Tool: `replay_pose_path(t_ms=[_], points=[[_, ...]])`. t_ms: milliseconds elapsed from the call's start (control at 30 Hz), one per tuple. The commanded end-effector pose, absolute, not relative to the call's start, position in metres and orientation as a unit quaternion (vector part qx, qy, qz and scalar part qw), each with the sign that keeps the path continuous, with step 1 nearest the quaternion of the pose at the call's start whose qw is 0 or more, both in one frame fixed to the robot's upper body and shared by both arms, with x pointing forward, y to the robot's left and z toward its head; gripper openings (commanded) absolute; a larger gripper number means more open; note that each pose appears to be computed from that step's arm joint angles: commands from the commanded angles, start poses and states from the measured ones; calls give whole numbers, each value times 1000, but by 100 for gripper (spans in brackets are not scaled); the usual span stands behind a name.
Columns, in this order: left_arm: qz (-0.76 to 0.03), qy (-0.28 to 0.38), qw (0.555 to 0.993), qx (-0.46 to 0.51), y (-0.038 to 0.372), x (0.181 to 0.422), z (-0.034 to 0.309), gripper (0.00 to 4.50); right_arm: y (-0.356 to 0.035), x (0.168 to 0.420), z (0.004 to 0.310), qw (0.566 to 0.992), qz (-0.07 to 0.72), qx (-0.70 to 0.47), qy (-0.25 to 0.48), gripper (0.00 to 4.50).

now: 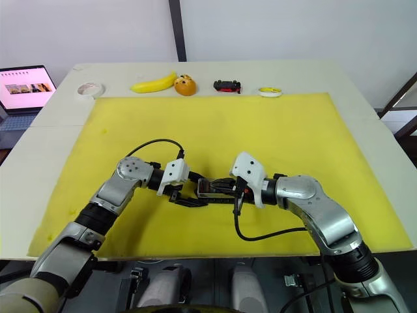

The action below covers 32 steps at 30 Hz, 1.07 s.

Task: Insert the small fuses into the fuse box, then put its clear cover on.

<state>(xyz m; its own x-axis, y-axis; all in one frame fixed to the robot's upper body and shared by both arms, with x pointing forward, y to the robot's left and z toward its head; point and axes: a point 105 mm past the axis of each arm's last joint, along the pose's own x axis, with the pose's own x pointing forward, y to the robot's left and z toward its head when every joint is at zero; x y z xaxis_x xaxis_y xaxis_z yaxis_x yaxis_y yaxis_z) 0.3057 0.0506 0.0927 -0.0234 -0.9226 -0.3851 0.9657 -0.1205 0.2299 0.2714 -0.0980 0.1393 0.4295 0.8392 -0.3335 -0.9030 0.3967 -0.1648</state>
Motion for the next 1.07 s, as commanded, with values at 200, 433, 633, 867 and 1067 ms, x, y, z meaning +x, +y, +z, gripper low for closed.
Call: replay_pose_path(t_ms=[200,433,633,867,1067], points=[[-715,37,660,226,53,304,97,258,-166,225,205,810,530,-225,110,138],[-708,48,667,226,58,307,92,258,-207,199,215,800,513,-257,174,448],[-690,74,695,186,107,301,119,447,-208,204,221,815,498,-256,152,450],[-663,107,716,193,181,262,193,447,-228,202,232,827,481,-248,154,450],[-638,109,736,197,198,245,231,447,-237,198,234,825,482,-242,167,450]])
